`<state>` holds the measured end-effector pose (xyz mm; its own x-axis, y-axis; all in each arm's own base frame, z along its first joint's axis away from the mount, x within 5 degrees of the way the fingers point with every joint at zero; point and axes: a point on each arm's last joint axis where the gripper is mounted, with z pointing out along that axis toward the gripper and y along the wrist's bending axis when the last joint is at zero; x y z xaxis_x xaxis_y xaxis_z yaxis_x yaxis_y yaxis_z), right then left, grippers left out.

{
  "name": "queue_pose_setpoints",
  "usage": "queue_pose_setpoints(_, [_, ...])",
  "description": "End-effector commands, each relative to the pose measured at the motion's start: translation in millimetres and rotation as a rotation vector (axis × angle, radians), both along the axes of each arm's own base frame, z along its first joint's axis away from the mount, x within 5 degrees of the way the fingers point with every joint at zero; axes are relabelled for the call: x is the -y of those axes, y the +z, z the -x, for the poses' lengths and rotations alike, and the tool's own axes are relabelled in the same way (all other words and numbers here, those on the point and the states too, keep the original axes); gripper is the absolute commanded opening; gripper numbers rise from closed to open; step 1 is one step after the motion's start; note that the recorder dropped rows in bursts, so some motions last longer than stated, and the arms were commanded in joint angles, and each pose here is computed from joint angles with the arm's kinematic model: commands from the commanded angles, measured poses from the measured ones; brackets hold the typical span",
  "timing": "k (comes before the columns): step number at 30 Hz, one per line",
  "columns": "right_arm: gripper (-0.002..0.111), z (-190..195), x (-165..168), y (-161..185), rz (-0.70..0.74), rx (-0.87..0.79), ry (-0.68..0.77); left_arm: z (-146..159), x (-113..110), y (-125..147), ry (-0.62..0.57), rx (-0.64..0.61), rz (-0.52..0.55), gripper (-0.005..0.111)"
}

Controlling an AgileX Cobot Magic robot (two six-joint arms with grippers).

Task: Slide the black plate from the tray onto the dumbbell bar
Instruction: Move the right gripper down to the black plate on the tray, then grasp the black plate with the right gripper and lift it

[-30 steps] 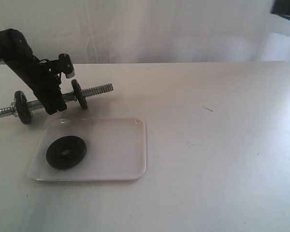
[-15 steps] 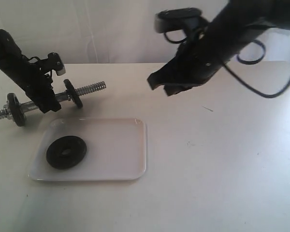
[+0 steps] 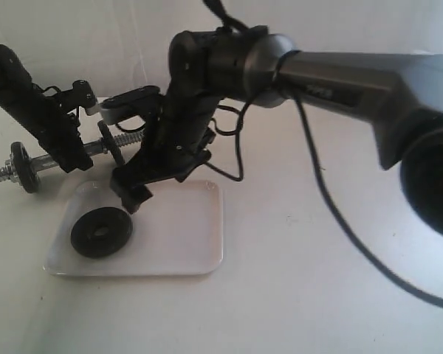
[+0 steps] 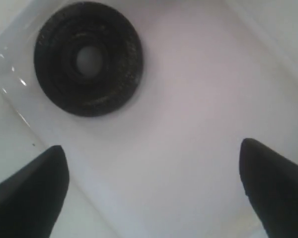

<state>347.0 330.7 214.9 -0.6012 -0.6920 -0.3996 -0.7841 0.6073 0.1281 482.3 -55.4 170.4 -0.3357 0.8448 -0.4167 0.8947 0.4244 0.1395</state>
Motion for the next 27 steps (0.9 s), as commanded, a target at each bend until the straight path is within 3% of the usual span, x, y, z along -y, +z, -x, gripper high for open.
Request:
queue_pose_setpoints(1, [0.087,2.9,-33.0,-8.1,-0.016,0.012,0.042,1.8,-0.4,24.3,0.022,0.026,0.062,0.0])
queue_pose_setpoints(8, [0.094,10.0,-66.5,-22.1,-0.029,0.052,0.101,2.4,-0.3,25.1,0.02,0.023,0.062,0.0])
queue_pose_setpoints(27, [0.094,18.5,-91.7,-73.4,0.075,0.181,0.165,2.4,-0.3,25.1,0.02,0.023,0.062,0.0])
